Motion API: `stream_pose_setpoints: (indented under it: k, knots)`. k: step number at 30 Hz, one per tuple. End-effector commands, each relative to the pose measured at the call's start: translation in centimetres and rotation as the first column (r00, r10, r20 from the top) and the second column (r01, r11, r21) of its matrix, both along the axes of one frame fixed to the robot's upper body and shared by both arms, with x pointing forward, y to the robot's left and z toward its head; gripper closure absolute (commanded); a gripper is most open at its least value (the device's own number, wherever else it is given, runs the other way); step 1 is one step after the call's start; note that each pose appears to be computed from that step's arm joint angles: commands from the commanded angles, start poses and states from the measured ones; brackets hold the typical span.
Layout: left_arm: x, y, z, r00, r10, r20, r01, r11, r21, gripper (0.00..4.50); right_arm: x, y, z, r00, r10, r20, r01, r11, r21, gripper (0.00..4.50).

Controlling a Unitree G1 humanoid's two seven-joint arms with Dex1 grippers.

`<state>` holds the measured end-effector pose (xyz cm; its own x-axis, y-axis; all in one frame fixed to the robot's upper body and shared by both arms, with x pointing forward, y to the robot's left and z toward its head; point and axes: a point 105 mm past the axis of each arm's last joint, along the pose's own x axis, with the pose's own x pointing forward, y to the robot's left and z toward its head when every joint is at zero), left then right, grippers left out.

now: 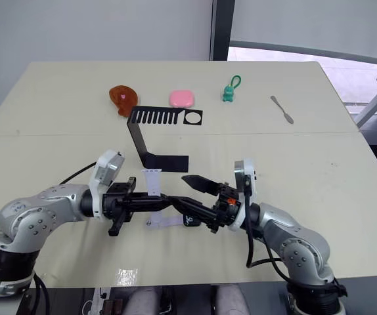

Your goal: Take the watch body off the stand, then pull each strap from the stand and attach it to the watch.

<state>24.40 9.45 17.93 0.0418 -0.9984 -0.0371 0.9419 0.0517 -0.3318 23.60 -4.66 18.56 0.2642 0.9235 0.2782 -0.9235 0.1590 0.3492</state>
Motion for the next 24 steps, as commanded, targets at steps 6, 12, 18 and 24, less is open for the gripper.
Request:
stream_pose_setpoints:
  k: [6,12,18,24]
  knots:
    - [-1.2,-1.3,-0.3,0.996,-0.069,-0.058,0.066,0.996,-0.052,4.50,-0.1,0.6,1.0,0.999,0.017,-0.034,-0.014,0.996,0.083,0.09]
    - [-1.4,-1.7,-0.7,0.994,-0.068,-0.084,0.063,0.997,-0.054,4.50,-0.6,0.6,0.9,0.996,0.067,-0.058,-0.063,0.996,0.069,0.60]
    - [-1.1,-1.9,-0.7,0.995,-0.065,-0.082,0.060,0.997,-0.052,4.50,-0.6,0.7,0.9,0.993,0.092,-0.072,-0.088,0.995,0.055,2.40]
    - [-1.1,-2.1,-0.7,0.994,-0.074,-0.085,0.069,0.996,-0.059,4.50,-0.6,1.3,0.8,0.989,0.115,-0.090,-0.111,0.993,0.046,2.40]
